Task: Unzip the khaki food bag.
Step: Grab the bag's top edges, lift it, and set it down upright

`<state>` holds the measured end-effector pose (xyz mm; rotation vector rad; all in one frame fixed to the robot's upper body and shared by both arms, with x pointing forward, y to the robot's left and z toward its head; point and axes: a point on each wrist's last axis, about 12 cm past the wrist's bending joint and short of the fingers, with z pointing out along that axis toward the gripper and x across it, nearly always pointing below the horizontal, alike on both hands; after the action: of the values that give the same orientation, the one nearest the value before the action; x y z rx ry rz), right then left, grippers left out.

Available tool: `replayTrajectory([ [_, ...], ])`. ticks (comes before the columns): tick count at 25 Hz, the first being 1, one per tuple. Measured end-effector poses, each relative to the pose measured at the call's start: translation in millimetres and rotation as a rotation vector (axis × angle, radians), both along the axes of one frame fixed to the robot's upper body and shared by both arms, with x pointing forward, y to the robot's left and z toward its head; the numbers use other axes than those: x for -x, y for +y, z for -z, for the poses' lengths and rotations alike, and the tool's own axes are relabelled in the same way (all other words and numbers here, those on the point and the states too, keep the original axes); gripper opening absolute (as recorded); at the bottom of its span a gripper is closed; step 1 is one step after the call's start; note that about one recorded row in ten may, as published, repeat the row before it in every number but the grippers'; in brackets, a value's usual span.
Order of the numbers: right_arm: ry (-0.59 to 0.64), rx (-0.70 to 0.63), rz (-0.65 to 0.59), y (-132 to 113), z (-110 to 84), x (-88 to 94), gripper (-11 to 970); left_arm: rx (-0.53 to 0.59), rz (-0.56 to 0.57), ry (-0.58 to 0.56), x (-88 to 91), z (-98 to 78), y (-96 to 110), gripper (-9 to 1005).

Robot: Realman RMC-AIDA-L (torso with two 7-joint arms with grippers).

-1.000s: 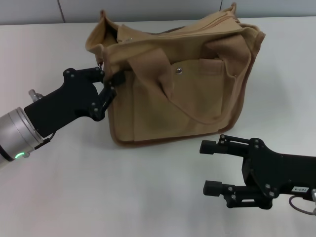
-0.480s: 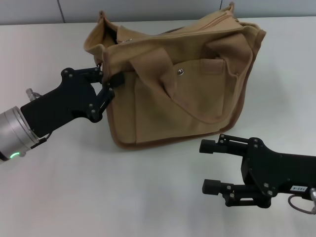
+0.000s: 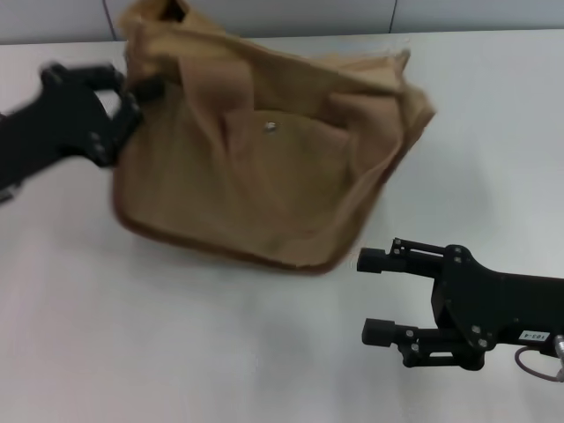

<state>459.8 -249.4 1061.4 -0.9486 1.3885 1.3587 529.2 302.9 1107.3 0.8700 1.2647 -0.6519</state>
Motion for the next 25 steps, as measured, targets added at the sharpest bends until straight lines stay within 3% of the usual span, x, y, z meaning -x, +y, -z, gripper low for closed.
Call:
replayTrajectory([
  [3, -0.002, -0.005, 0.005, -1, -0.7, -0.3, 767, -0.008, 0.011, -0.073, -9.9, -34.3, 12, 91],
  [6, -0.001, -0.005, 0.007, -1, -0.5, 0.2, 766, -0.004, 0.036, -0.111, -11.0, -47.2, 11, 91],
  [8, 0.002, -0.006, 0.018, -3, 0.5, 1.2, 766, 0.003, 0.093, -0.154, -10.5, -53.8, -1, 91],
  [10, 0.006, -0.017, 0.035, -3, 0.8, 1.4, 766, -0.026, 0.204, -0.187, -6.1, -47.0, -28, 91],
  [11, 0.006, -0.017, 0.035, -3, 0.8, 1.4, 766, -0.026, 0.204, -0.187, -6.1, -47.0, -28, 90],
  [12, 0.010, -0.025, 0.045, -3, 0.9, 1.3, 766, -0.063, 0.291, -0.195, -2.8, -39.6, -48, 90],
  [14, 0.011, -0.027, 0.048, -3, 1.0, 1.2, 765, -0.071, 0.317, -0.192, -2.0, -37.3, -54, 90],
  [17, 0.010, -0.031, 0.059, -4, 0.8, 0.4, 765, -0.094, 0.406, -0.153, -2.0, -25.3, -80, 90],
  [25, -0.033, -0.126, 0.192, -23, -8.2, 2.2, 764, -0.082, 0.403, -0.137, -0.1, -16.5, -82, 89],
])
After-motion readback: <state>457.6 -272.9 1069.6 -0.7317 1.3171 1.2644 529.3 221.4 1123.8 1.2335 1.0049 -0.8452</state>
